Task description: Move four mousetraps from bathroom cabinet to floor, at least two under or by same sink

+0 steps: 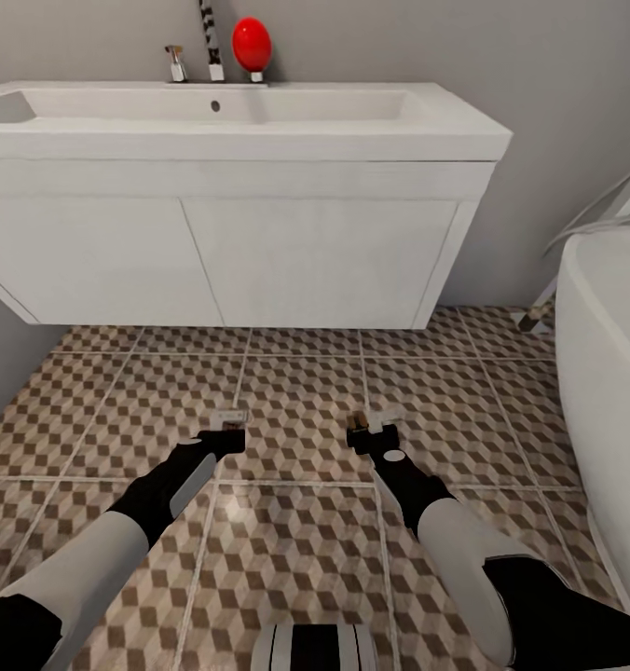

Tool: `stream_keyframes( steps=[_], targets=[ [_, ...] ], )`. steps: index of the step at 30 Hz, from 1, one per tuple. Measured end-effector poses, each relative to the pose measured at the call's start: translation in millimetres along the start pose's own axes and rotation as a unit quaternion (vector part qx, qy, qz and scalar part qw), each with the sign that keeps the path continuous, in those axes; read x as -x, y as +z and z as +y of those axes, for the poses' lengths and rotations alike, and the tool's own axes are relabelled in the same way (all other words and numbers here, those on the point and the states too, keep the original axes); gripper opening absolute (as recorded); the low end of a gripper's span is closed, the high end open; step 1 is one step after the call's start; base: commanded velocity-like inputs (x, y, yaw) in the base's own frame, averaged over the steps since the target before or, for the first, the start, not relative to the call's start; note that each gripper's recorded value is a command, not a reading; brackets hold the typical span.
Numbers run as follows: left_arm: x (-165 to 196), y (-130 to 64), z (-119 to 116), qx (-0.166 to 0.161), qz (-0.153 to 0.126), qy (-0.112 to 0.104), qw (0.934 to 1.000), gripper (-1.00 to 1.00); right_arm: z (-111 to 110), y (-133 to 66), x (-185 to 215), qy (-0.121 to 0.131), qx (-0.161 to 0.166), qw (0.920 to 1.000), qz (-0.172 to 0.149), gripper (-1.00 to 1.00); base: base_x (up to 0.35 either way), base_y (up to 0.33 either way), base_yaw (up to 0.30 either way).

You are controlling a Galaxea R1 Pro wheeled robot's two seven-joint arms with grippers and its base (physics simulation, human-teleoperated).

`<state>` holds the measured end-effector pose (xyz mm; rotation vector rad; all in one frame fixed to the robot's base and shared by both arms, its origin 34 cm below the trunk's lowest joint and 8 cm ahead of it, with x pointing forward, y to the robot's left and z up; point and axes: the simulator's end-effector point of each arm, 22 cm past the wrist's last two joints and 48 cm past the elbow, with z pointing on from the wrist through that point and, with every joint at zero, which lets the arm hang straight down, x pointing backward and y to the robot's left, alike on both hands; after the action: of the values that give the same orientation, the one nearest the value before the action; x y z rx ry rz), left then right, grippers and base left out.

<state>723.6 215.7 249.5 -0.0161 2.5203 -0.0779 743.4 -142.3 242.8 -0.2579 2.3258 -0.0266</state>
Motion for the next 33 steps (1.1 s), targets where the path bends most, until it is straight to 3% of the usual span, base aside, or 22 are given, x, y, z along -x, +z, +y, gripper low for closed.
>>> stream_keyframes(
  steps=[21,33],
  targets=[
    [-50.8,31.9,-2.6,-0.003,0.039,-0.001,0.9992,-1.00,10.3,22.7,-57.8,0.003,0.009,0.9991,0.042,-1.00,0.000,0.000,0.000],
    [-76.0,47.4,-15.8,-0.013,0.058,-0.005,0.9982,-1.00,16.3,33.6,-91.1,0.004,0.014,0.9977,0.066,-1.00,0.000,0.000,0.000]
  ],
)
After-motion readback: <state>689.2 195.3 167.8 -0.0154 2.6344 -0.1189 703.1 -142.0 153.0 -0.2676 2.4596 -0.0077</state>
